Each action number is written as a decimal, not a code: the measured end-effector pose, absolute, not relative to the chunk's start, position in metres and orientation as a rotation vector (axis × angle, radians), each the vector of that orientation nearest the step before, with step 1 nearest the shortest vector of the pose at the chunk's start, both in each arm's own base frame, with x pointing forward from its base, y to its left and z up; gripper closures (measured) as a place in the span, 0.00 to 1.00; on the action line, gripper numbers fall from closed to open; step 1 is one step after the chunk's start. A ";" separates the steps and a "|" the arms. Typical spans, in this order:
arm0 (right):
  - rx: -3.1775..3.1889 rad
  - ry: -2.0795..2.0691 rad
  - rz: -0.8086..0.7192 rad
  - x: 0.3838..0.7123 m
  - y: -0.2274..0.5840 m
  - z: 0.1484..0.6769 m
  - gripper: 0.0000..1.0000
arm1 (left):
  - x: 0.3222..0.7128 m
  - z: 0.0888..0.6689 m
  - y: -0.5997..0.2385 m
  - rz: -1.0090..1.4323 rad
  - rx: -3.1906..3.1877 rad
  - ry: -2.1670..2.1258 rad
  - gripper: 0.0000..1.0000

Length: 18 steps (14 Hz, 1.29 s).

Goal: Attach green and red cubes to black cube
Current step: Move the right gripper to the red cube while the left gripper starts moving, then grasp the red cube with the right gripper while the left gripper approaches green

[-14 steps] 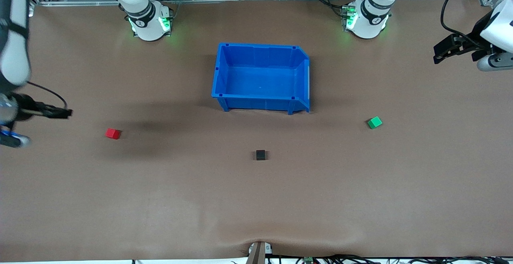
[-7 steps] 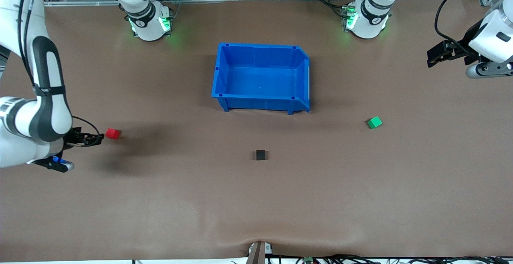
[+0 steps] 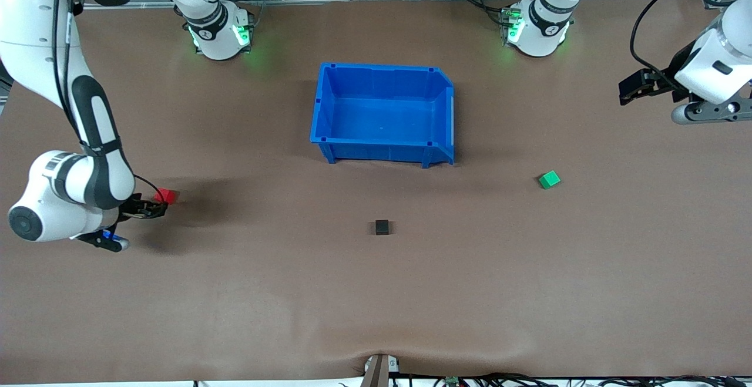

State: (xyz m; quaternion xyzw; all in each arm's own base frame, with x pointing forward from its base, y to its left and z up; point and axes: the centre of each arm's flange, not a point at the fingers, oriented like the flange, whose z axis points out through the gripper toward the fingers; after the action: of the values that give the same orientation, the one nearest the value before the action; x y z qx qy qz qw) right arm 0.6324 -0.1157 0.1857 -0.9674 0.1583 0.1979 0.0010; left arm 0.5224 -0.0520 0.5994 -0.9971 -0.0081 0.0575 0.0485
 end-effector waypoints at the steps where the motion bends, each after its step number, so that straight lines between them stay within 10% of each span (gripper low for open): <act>1: -3.035 0.495 0.629 0.632 -0.114 0.180 0.26 | 0.523 0.594 -0.052 0.179 -3.039 -0.024 0.00; 6: -3.008 0.508 0.667 0.627 -0.112 0.173 0.60 | 0.525 0.568 -0.053 0.189 -3.038 -0.017 0.00; 18: -2.304 1.559 0.647 0.708 0.043 0.302 0.60 | 0.530 0.495 -0.036 0.143 -3.048 -0.059 0.00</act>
State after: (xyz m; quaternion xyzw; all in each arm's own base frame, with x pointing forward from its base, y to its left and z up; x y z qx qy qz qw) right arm 0.7079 0.0435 0.3022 -0.7985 0.5403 0.2242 0.1421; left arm 0.5304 -0.0355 0.4945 -0.9977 -0.0193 0.0467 0.0448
